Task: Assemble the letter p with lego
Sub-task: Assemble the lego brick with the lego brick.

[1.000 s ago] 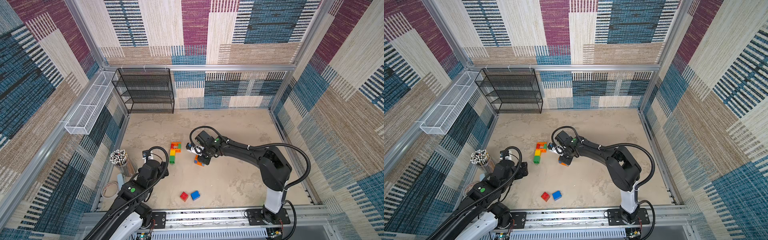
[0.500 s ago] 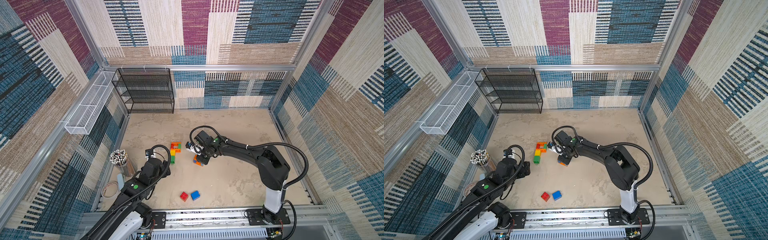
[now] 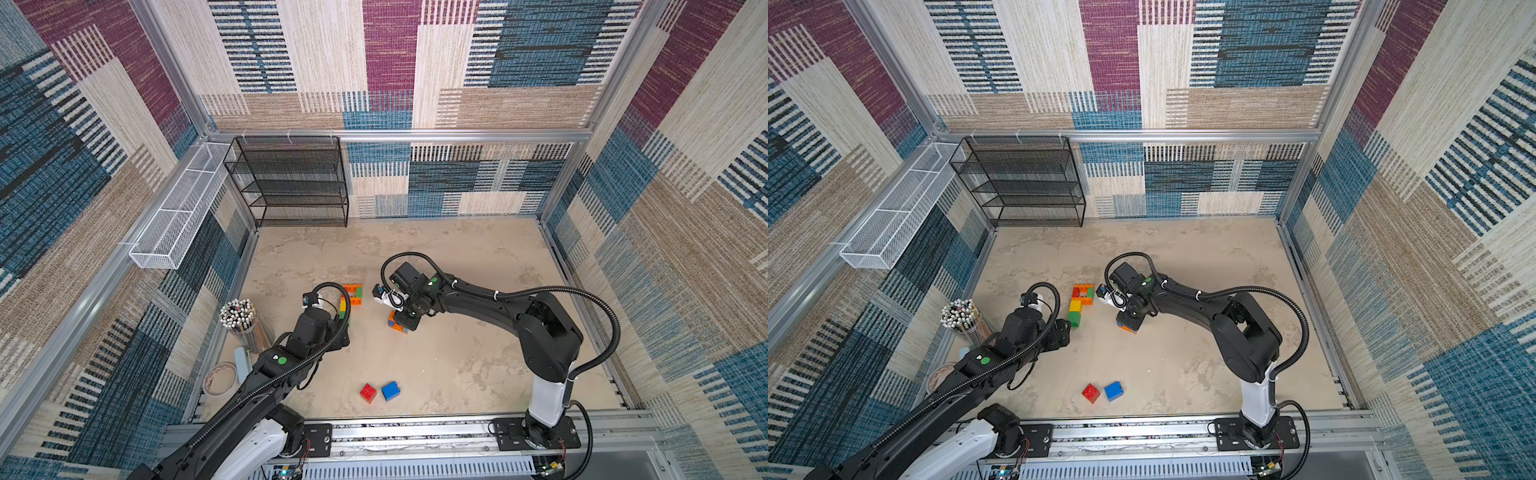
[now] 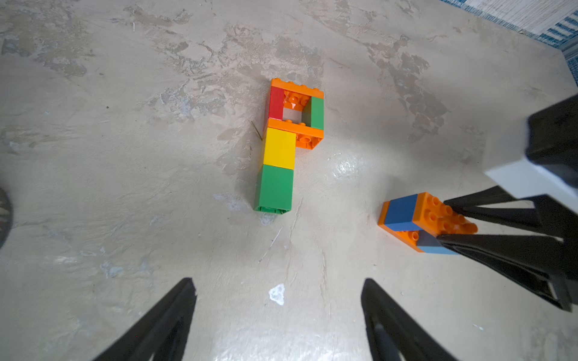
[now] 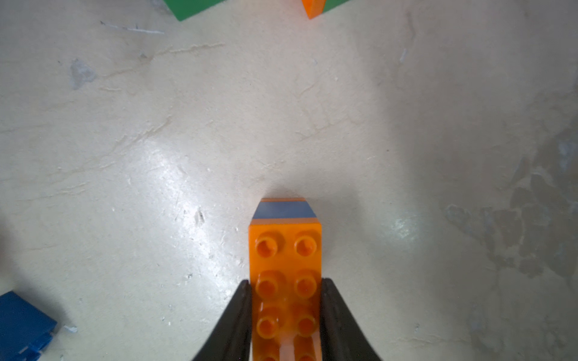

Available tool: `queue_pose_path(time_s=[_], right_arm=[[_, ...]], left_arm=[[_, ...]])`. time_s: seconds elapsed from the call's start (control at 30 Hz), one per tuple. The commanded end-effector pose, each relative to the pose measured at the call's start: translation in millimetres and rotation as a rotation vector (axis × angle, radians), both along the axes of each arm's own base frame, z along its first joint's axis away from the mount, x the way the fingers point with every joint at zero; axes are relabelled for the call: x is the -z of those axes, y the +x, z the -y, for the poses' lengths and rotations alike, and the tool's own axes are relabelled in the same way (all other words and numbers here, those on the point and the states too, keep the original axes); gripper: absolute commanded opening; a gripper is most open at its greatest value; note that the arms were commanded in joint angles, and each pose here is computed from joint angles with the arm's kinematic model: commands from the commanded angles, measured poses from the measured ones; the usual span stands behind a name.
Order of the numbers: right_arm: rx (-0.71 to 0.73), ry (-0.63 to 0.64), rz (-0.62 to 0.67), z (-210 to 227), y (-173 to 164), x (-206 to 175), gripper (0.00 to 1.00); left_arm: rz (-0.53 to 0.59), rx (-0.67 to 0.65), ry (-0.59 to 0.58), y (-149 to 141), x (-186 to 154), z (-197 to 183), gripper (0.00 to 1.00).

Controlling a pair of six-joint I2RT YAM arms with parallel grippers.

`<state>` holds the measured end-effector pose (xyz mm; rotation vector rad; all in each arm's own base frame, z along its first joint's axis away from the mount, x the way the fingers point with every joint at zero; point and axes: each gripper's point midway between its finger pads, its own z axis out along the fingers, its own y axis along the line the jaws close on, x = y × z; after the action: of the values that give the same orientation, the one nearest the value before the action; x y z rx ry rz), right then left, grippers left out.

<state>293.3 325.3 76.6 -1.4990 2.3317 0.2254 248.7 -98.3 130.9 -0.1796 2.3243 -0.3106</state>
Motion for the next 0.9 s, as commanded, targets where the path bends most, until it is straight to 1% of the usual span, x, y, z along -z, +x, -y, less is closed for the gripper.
queue_pose_path(time_s=[0.0, 0.13, 0.23, 0.3, 0.37, 0.47, 0.5, 0.57, 0.63, 0.73, 0.8, 0.87], right_arm=[[-0.013, 0.029, 0.022, -4, 2, -14, 0.44], [-0.015, 0.075, 0.05, -7, 1, -31, 0.59], [-0.004, 0.102, 0.073, -5, 0, -43, 0.68], [0.012, 0.131, 0.065, -3, -5, -53, 0.69], [0.022, 0.179, 0.039, -2, -18, -61, 0.68], [0.025, 0.24, 0.014, -1, -49, -68, 0.68], [0.014, 0.255, 0.0, -4, -65, -68, 0.68], [0.006, 0.263, -0.029, -6, -92, -62, 0.68], [0.019, 0.286, -0.047, -6, -110, -60, 0.68], [0.076, 0.35, -0.042, -3, -118, -61, 0.68], [0.113, 0.392, -0.042, 2, -121, -61, 0.68], [0.138, 0.421, -0.049, 6, -124, -60, 0.67]], left_arm=[[0.026, 0.023, -0.03, 6, -9, 8, 0.85], [0.012, 0.033, -0.026, 4, -7, 9, 0.85], [-0.001, 0.039, -0.016, 3, -5, 9, 0.85], [-0.018, 0.043, -0.01, 1, -3, 9, 0.86], [-0.045, 0.046, -0.002, -3, -1, 8, 0.86], [-0.098, 0.054, 0.006, -10, 5, 8, 0.86], [-0.117, 0.053, 0.005, -12, 7, 7, 0.86], [-0.172, 0.062, 0.006, -20, 14, 8, 0.85], [-0.262, 0.067, 0.0, -33, 20, 9, 0.82], [-0.386, 0.103, -0.058, -56, 31, 21, 0.78], [-0.435, 0.124, -0.083, -73, 35, 28, 0.77], [-0.467, 0.142, -0.07, -89, 37, 34, 0.77]])
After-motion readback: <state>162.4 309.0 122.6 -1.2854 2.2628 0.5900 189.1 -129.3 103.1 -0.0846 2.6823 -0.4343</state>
